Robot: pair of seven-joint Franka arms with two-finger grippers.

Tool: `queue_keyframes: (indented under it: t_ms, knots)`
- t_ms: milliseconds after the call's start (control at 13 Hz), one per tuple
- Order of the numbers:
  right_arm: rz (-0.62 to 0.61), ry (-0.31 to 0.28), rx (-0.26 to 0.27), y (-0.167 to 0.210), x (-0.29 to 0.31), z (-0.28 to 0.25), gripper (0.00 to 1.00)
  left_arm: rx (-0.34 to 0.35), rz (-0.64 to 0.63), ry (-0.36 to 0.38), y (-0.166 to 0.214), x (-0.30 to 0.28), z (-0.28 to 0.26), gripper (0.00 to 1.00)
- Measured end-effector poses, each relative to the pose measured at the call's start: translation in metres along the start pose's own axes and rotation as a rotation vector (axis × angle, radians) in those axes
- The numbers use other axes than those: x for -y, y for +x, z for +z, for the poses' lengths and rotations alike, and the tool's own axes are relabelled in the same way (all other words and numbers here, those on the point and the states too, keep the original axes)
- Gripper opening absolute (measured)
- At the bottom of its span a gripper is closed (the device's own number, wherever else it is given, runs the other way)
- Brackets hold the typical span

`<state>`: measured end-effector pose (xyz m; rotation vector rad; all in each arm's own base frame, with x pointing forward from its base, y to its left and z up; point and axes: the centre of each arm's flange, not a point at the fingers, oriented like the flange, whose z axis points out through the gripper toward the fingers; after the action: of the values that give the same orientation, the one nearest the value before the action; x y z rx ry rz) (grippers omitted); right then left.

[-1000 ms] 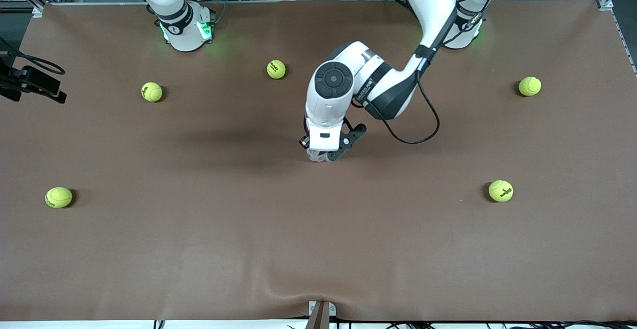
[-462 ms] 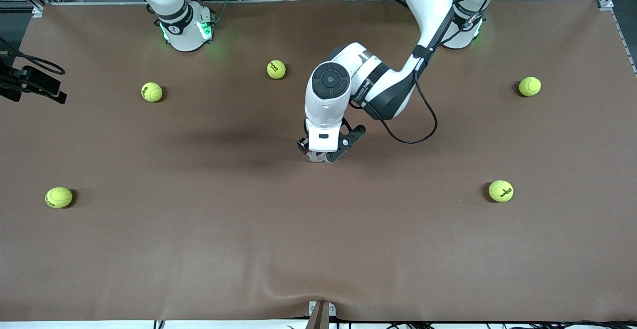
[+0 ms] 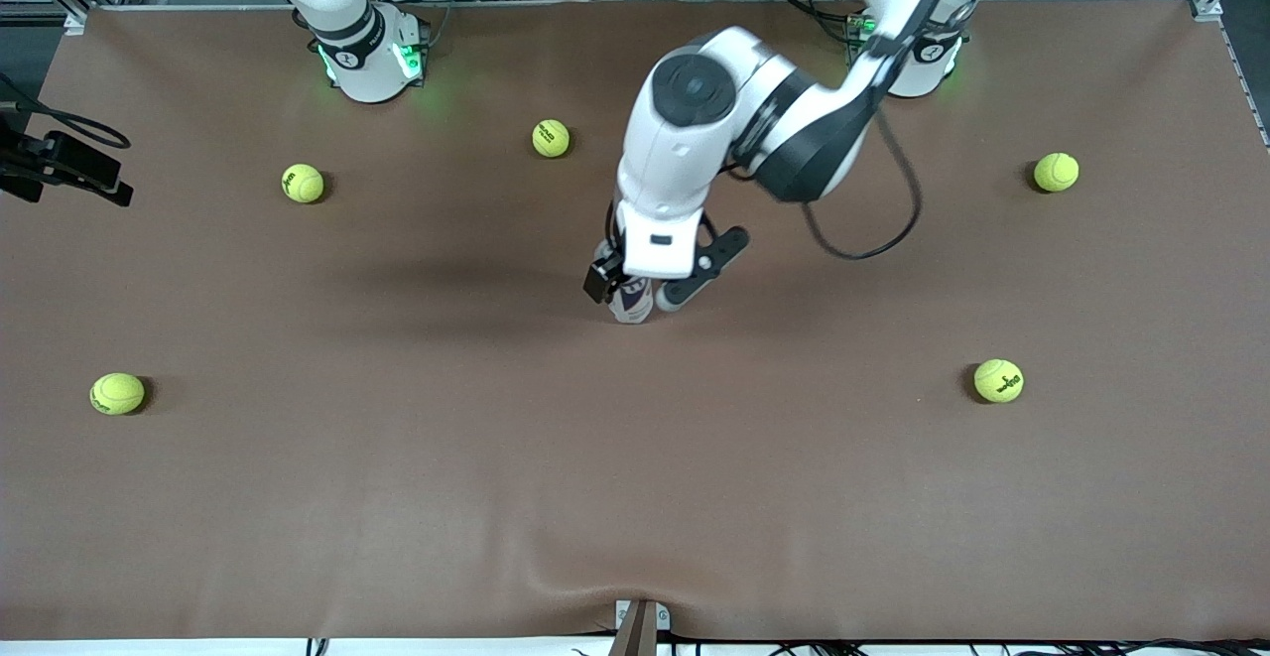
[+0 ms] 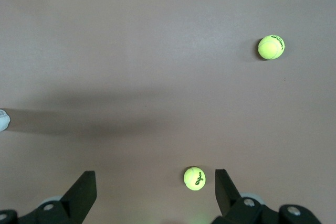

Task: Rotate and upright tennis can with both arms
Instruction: 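Open the left gripper and withdraw it from the upright can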

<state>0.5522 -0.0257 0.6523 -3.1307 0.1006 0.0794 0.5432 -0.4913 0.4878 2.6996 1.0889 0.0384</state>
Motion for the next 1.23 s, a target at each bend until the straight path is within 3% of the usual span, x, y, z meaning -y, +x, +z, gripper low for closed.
queue_keyframes:
  t_ms: [154, 462, 769, 1231]
  knots:
    - [0.000, 0.000, 0.000, 0.000, 0.000, 0.000, 1.00, -0.036, -0.003, -0.023, 0.035, 0.009, -0.047, 1.00]
    - [0.000, 0.000, 0.000, 0.000, 0.000, 0.000, 1.00, -0.057, 0.041, 0.054, 0.142, 0.056, -0.112, 1.00]
    - [0.001, 0.000, 0.000, 0.000, -0.001, 0.000, 1.00, -0.026, 0.185, 0.179, 0.233, 0.126, -0.160, 1.00]
    - [0.013, -0.014, -0.001, 0.000, -0.008, 0.000, 1.00, 0.008, 0.453, 0.239, 0.314, 0.224, -0.212, 1.00]
